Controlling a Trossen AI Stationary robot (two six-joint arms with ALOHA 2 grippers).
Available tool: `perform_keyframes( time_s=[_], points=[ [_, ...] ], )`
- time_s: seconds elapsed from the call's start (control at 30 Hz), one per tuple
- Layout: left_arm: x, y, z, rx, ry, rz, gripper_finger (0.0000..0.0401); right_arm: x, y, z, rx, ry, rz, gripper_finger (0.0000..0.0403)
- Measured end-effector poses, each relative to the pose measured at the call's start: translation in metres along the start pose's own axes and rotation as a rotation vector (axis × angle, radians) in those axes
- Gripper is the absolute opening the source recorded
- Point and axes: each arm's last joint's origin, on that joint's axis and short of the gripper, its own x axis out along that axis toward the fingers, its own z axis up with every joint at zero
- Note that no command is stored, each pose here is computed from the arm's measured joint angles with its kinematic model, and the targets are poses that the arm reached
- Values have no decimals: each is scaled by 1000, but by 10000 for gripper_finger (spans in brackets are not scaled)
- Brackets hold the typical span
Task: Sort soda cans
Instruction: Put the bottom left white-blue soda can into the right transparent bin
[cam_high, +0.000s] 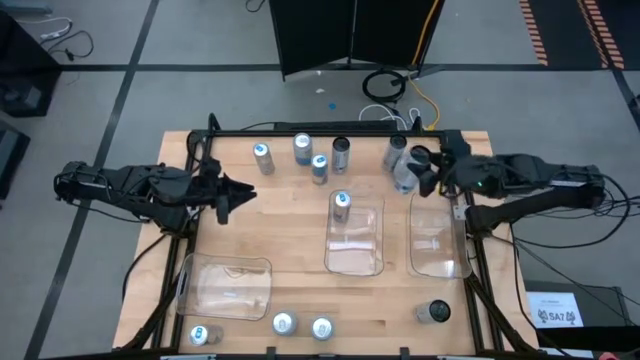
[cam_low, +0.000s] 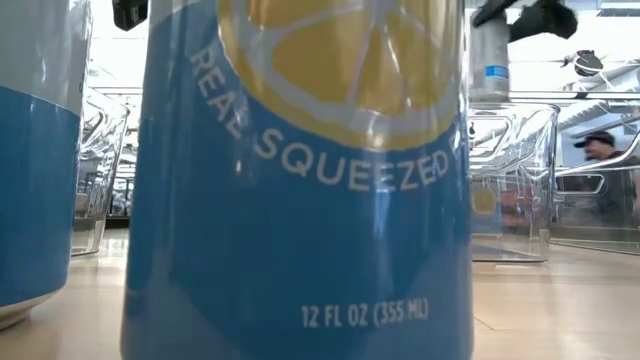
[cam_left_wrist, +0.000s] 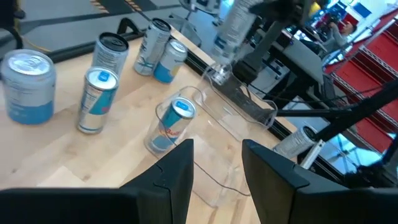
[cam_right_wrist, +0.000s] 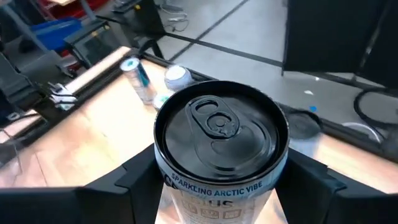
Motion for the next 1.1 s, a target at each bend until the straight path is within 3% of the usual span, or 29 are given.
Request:
perform_keyframes(
  time_s=[0.23,0.8,1.1],
  points=[
    [0,1,1,1,-21,27,146,-4,-11,-21,25,89,-171,238],
    [0,4,-2,19,0,66,146,5,0,-45,13,176,-334,241],
    [0,4,-2,18,0,66,146,35,2,-97,103,135,-400,241]
  ],
)
